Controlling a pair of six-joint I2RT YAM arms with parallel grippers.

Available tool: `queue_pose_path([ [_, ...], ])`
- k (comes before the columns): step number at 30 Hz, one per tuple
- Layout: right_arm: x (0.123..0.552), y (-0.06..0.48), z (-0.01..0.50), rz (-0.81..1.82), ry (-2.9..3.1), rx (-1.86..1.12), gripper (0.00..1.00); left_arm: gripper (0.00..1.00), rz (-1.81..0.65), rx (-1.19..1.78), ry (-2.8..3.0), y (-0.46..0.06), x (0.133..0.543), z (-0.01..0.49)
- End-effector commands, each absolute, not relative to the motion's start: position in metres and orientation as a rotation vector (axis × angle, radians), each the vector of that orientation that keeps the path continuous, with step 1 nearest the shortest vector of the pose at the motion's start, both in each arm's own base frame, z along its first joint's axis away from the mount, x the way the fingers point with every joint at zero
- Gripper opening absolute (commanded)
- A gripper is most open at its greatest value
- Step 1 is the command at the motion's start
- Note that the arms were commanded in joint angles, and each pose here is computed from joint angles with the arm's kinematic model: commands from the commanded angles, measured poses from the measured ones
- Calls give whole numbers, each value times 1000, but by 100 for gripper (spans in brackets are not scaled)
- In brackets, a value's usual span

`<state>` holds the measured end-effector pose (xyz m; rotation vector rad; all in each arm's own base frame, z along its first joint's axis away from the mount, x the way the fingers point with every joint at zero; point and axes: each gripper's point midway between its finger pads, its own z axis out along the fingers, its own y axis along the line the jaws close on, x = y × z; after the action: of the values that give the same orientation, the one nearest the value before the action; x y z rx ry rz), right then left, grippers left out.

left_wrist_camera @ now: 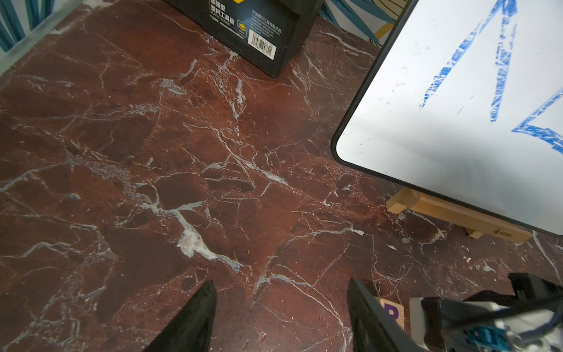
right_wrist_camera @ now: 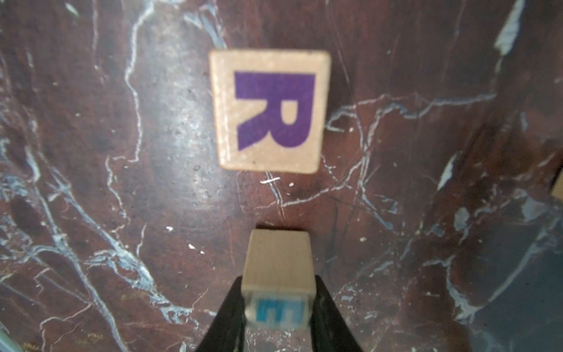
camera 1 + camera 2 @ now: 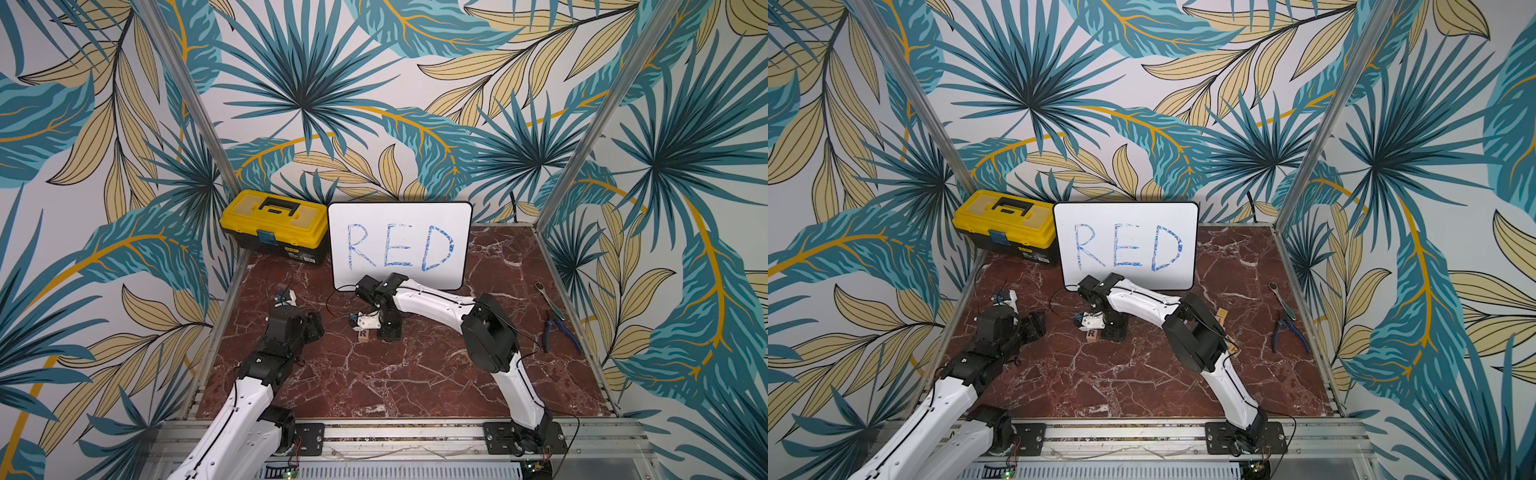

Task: Assemble the uppercase word "red" with letter blocks
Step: Adjust the letter block at the center of the board.

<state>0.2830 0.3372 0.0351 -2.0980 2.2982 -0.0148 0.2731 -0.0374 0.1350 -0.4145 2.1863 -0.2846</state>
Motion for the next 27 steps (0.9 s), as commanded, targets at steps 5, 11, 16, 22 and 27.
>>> queue_pose_path([
  [5, 279, 332, 19, -34, 2290, -2187, 31, 69, -264, -419, 2189, -33, 272, 134],
  [11, 281, 326, 13, -89, 2292, -2208, 32, 69, -264, -420, 2190, -34, 272, 133],
  [16, 286, 329, 18, -98, 2276, -2181, 36, 69, -266, -418, 2191, -34, 272, 132],
  [22, 289, 333, 21, -90, 2266, -2153, 39, 69, -267, -417, 2190, -34, 273, 132],
  [27, 290, 339, 30, -63, 2256, -2121, 40, 69, -267, -417, 2189, -34, 272, 132],
])
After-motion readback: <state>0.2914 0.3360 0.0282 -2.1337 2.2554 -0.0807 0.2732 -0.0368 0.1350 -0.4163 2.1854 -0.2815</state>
